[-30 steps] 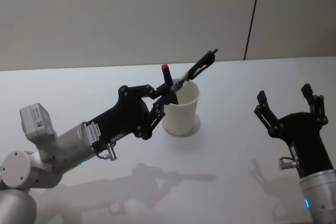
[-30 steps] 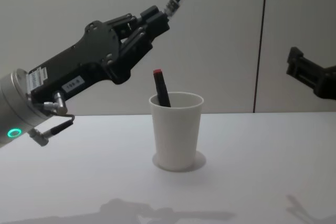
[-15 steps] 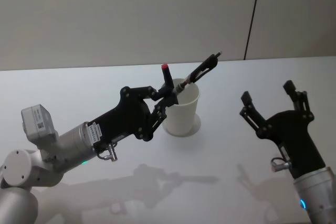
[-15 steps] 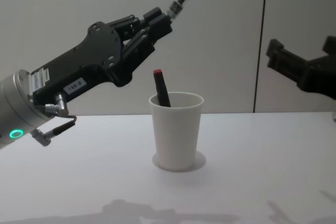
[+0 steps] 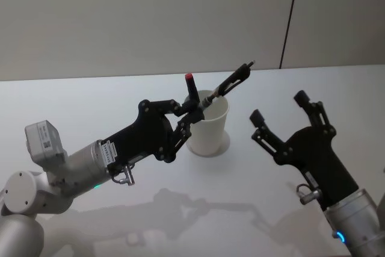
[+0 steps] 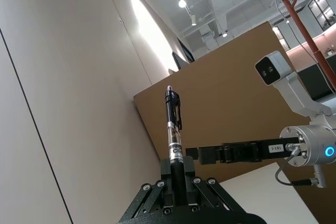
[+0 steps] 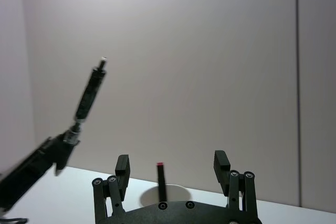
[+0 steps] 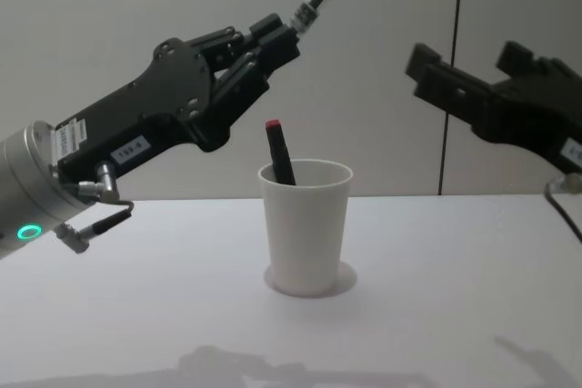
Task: Place the pen into the pen holder.
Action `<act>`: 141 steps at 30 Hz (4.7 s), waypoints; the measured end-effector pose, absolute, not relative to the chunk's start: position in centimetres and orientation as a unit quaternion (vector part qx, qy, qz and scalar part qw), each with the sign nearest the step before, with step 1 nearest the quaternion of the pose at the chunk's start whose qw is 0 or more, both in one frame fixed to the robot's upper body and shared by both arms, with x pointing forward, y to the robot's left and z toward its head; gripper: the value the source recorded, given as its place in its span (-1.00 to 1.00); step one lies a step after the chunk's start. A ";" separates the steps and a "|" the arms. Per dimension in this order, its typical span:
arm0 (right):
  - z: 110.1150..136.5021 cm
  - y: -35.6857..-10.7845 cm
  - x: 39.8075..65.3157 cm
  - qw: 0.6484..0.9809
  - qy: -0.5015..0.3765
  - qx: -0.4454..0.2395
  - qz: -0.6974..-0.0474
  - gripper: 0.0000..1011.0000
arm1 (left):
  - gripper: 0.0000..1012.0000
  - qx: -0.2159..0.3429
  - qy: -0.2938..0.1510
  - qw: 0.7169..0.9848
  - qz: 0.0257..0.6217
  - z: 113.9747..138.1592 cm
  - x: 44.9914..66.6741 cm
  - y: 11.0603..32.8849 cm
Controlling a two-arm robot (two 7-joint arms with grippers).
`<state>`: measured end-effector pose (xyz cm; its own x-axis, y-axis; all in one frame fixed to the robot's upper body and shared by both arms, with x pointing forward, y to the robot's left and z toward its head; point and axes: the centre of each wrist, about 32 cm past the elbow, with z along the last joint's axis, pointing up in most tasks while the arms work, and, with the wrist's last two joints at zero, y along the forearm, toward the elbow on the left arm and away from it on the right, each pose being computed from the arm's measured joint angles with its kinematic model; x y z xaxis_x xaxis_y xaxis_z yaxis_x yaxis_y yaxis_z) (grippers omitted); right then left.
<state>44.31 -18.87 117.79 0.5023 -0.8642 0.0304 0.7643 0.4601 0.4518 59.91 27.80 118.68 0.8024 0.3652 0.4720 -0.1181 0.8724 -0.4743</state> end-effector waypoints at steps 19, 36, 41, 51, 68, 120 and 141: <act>118.7 -18.1 44.9 0.903 -0.090 0.242 -0.343 0.98 | -0.73 -0.216 -0.286 0.924 0.130 118.7 59.9 27.8; 119.4 -17.3 45.8 0.910 -0.037 0.332 -0.244 0.98 | -0.73 -0.216 -0.286 0.924 0.129 118.7 59.9 27.8; 119.5 -17.3 46.0 0.905 -0.027 0.354 -0.233 0.98 | -0.73 -0.216 -0.286 0.924 0.129 118.7 59.9 27.8; 119.7 -17.4 46.1 0.897 -0.017 0.381 -0.225 0.98 | -0.73 -0.216 -0.286 0.924 0.129 118.7 59.9 27.8; 119.6 -17.7 46.0 0.891 -0.016 0.389 -0.233 0.98 | -0.73 -0.216 -0.286 0.924 0.129 118.7 59.9 27.8; 119.4 -16.3 48.8 0.896 0.000 0.364 -0.253 0.17 | -0.73 -0.216 -0.286 0.924 0.129 118.7 59.9 27.8; 119.4 -15.9 49.0 0.895 0.010 0.354 -0.273 -0.74 | -0.73 -0.216 -0.286 0.924 0.130 118.7 59.9 27.8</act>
<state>49.00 -15.89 119.41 0.8507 -0.4812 -0.2117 0.4959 0.6008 0.6270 59.95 27.80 118.68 0.8025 0.3637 0.4731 -0.1163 0.8729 -0.4737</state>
